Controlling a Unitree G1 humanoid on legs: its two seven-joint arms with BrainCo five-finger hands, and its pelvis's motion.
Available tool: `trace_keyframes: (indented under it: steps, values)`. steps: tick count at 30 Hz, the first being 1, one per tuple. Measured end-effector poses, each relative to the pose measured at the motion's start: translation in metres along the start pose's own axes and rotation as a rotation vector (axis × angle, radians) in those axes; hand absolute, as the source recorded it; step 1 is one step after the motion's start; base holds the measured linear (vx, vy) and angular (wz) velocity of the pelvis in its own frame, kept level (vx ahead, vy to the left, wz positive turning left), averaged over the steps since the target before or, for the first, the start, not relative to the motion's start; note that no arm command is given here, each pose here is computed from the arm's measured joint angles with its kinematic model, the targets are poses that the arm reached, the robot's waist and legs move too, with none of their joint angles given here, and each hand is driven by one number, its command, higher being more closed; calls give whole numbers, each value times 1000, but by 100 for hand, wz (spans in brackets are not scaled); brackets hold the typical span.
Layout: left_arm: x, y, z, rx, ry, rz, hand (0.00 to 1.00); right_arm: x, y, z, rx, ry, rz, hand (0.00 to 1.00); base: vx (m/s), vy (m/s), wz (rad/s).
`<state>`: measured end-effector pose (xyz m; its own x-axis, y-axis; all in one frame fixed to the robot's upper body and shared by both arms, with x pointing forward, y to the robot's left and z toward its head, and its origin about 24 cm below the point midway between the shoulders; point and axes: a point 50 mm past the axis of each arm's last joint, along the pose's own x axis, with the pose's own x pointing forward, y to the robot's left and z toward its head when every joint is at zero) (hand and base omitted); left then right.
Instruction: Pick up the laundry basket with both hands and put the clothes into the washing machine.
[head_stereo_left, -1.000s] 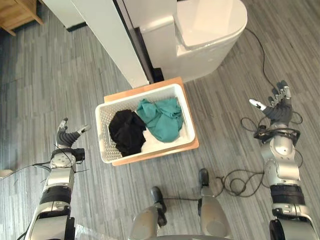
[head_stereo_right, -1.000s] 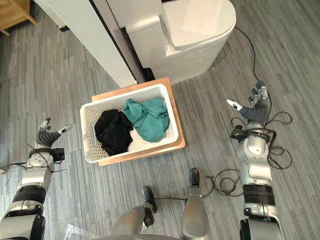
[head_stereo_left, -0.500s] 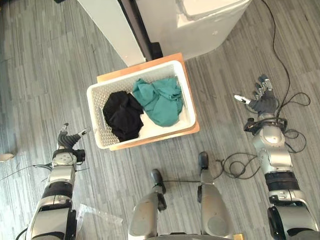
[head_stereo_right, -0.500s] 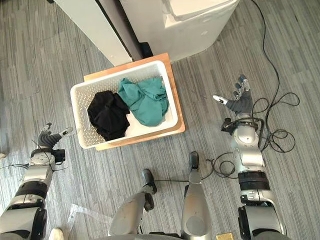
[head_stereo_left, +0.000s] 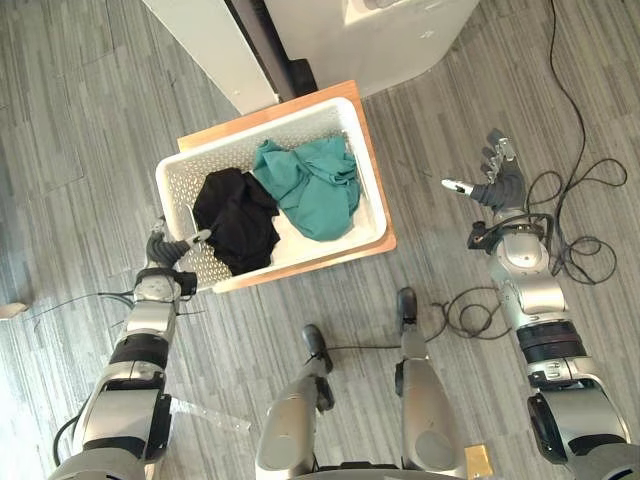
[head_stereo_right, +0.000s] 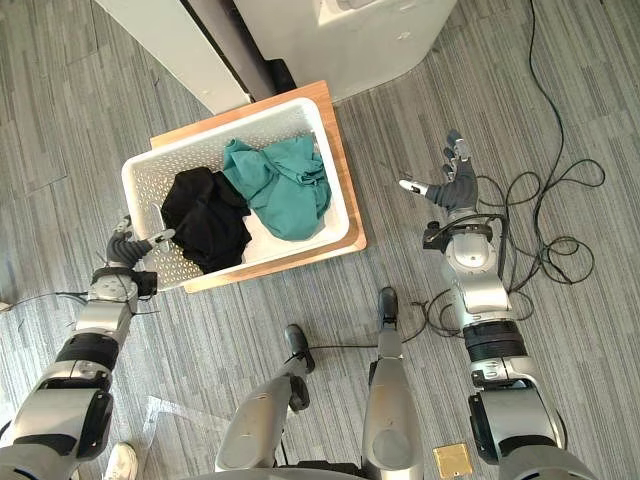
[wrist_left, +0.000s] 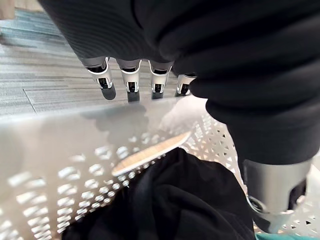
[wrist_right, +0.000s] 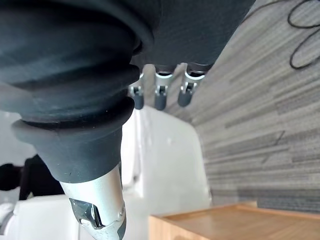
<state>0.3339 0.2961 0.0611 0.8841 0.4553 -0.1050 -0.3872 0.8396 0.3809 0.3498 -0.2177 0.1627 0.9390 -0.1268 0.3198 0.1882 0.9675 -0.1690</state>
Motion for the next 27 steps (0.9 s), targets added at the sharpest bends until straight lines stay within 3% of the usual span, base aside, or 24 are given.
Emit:
trace_keyframes:
  steps: [16, 27]
  values:
    - [7, -19, 23, -38, -32, 28, 0, 35, 45, 32, -81, -49, 109, 0, 0, 2, 1]
    - [9, -29, 32, -68, -40, 13, 0, 48, 47, 17, -175, 64, 96, 0, -9, 8, 8]
